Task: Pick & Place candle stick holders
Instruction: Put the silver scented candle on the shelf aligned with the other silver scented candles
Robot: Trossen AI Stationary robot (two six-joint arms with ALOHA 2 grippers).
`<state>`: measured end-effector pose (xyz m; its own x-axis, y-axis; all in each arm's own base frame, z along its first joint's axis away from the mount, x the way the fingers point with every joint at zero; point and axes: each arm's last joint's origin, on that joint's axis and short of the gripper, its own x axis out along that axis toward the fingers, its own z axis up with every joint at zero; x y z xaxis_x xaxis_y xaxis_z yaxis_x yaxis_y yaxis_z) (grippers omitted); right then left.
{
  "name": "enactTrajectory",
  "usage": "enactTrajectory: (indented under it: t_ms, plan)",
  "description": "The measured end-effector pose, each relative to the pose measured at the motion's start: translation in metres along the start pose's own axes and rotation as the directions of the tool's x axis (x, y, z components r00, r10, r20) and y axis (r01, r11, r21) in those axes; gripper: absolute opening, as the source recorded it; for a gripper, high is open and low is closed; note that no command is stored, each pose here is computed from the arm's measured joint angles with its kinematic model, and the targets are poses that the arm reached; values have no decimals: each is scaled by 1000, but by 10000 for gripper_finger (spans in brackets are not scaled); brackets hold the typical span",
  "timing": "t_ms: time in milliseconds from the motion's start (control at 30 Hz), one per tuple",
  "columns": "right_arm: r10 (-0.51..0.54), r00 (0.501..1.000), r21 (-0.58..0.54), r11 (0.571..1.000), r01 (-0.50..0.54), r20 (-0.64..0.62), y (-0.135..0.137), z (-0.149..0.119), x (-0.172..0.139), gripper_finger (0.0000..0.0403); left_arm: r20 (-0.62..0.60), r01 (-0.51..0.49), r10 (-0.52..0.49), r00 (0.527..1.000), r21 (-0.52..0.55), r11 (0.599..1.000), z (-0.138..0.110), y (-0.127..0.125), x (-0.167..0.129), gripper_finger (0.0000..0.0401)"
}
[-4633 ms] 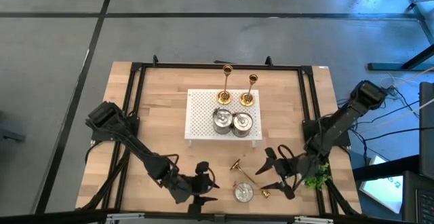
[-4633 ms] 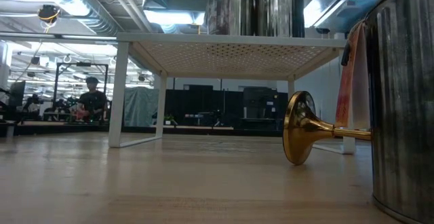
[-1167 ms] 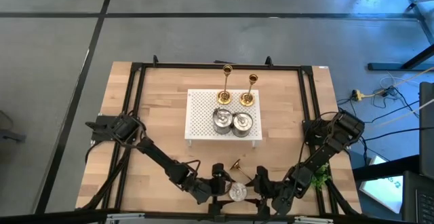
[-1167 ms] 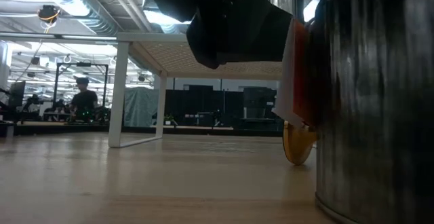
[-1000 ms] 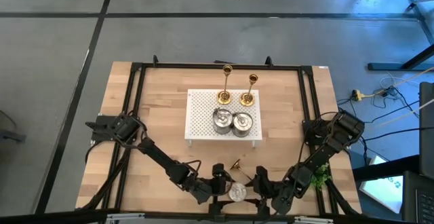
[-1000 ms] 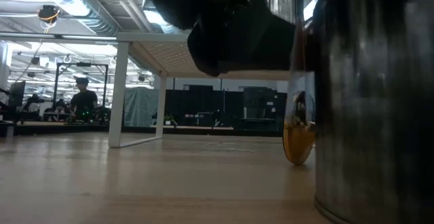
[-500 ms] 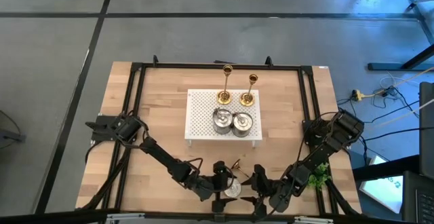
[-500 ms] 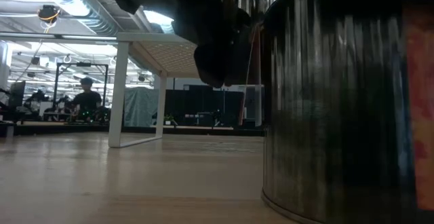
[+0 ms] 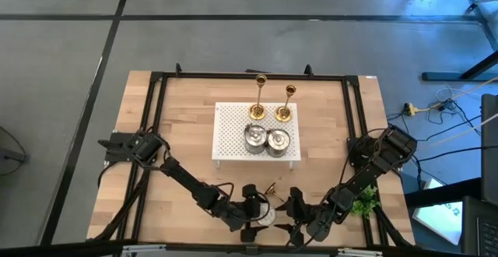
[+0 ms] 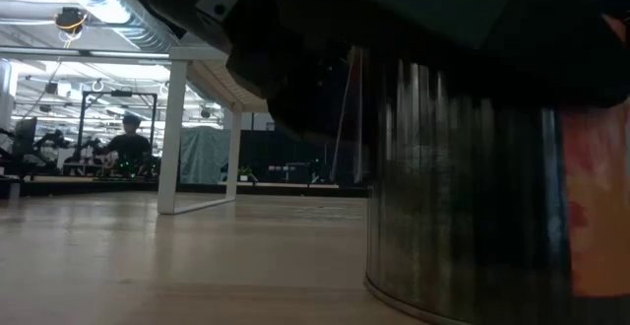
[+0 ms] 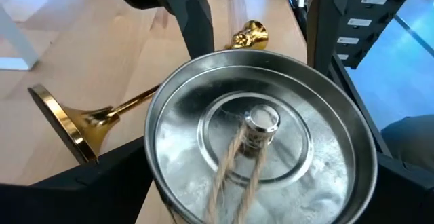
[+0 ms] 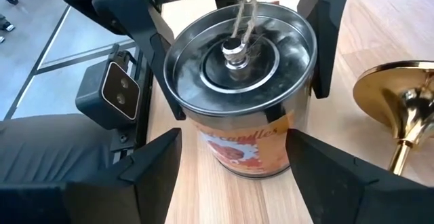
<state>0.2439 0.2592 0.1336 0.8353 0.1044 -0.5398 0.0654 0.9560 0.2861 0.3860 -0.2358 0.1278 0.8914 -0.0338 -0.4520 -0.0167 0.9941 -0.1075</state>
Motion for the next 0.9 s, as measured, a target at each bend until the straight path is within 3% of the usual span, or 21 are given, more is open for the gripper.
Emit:
enactTrajectory:
  t_ms: [433,667,900]
  plan:
    - [18,1000,-10,1000,-18,7,0,-4,7,265,-3,-1,1,1000,-43,999,1,2,1,398]
    - [43,999,-5,999,-43,-8,1,-5,9,265,-35,-17,15,999,-57,998,-1,3,0,356]
    - [103,994,3,995,-103,-48,4,-6,8,265,-22,-45,43,999,-57,997,-4,-4,-5,355]
